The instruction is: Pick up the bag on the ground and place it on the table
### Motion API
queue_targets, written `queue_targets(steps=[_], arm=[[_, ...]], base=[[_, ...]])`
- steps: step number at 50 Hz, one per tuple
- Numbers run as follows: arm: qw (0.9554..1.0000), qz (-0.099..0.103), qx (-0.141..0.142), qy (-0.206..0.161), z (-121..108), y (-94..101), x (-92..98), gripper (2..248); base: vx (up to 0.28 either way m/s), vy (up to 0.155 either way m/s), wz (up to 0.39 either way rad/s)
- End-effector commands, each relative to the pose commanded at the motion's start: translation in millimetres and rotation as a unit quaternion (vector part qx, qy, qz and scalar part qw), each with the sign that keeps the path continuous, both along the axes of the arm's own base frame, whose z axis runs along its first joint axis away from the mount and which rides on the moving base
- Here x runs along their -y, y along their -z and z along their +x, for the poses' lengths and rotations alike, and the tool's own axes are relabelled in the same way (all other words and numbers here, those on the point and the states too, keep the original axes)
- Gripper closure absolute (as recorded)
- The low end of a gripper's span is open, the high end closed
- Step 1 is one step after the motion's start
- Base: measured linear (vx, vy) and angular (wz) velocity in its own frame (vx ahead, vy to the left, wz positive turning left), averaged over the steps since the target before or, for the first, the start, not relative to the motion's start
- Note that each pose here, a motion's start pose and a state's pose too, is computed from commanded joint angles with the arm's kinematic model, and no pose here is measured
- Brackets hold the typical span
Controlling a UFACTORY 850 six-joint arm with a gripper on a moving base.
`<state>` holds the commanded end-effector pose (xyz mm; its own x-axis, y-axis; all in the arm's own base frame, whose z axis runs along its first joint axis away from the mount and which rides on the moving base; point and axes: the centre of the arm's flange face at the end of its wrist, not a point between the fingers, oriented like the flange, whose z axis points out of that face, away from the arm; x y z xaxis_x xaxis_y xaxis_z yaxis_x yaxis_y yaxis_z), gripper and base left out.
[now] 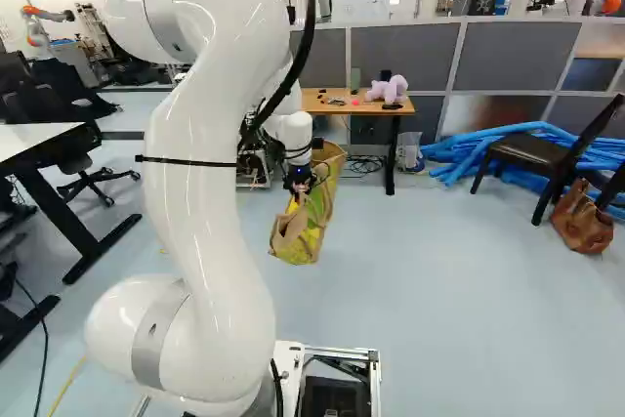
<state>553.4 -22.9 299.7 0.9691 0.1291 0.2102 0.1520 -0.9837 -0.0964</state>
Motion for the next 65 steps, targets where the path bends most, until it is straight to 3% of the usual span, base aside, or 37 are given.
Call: queue_targets(steps=[65], arm=[[0.9980, -0.003, 0.028, -0.057, 12, -91.6, -4.7, 228]], base=[[0.000, 0.000, 0.000]])
